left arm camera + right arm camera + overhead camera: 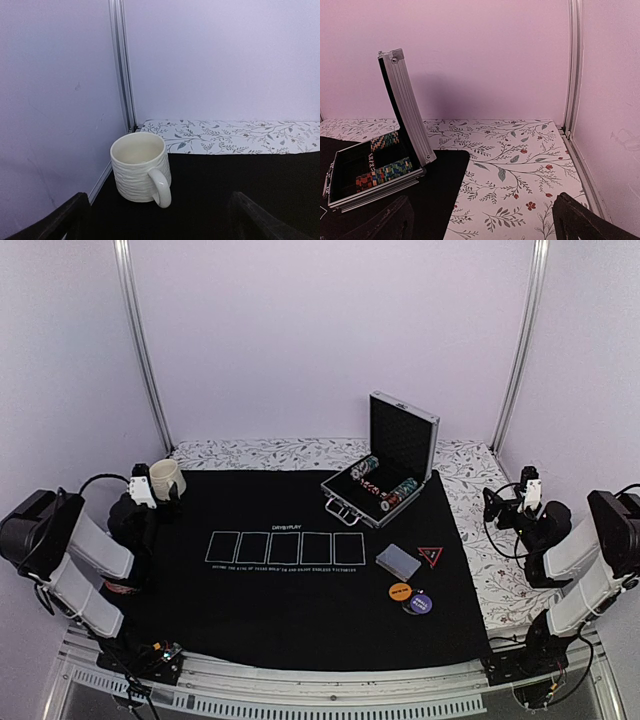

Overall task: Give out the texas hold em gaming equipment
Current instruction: Move the big blind button to the poker table mat.

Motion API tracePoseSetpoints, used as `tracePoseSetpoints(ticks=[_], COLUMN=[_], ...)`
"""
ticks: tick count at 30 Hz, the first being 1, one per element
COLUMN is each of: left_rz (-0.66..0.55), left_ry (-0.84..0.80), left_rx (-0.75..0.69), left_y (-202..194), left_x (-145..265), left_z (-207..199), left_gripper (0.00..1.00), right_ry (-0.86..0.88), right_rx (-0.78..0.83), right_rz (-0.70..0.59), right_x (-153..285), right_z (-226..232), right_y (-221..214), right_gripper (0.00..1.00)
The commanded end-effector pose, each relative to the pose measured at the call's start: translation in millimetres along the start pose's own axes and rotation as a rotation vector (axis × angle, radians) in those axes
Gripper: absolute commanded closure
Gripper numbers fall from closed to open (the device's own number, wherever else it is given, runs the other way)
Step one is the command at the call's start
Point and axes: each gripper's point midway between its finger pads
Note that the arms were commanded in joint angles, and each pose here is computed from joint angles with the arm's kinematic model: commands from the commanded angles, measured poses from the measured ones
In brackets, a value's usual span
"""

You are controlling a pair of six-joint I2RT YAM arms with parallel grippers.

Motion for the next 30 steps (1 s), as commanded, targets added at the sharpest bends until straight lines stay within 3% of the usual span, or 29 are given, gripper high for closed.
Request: tracePoseSetpoints(ticks=[1, 4, 11, 15, 18, 22, 30], left_rz=[0.028, 0.054, -0.143, -0.189, -0.187, -0.141, 0.031], left_ry=[0.059, 0.095, 0.024, -0.175, -0.392, -0.665, -1.038], left_rx=[0.014, 0.037, 0.098, 0.166, 0.169, 0.130, -0.060], left_y=[16.8, 39.9, 158.5, 234.0, 269.2, 282.7, 238.4], left_x=[-9.2, -16.9, 0.6, 11.0, 28.0, 58.4, 120.1], left_z=[14.8, 23.9, 12.8, -12.3, -50.1, -108.6, -218.2], left_gripper=[0.02, 0.02, 0.02, 0.02, 0.02, 0.02, 0.02], right_ry=[0.004, 0.007, -0.048, 0.232, 0.431, 0.617, 0.598], right_rx=[0.011, 0.015, -0.021, -0.050, -0.124, -0.192, -0.157], right_rz=[-0.009, -0.017, -0.091, -0.103, -0.033, 0.048, 0.218], right_x=[-6.5, -4.0, 4.9, 8.4, 10.5, 18.0, 18.0], right_z=[1.6, 2.8, 6.3, 65.3, 103.2, 144.0, 208.1], right_y=[4.9, 6.0, 59.9, 109.6, 129.8, 144.5, 126.6], right_gripper=[0.01, 0.01, 0.01, 0.01, 0.01, 0.01, 0.01])
Point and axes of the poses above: each gripper's point midway between its finger pads, its own x axis back along the fingers, its own z axis along the line the jaws close on, y = z × x, and after that the axes turned 12 degrees about -x, right-handed
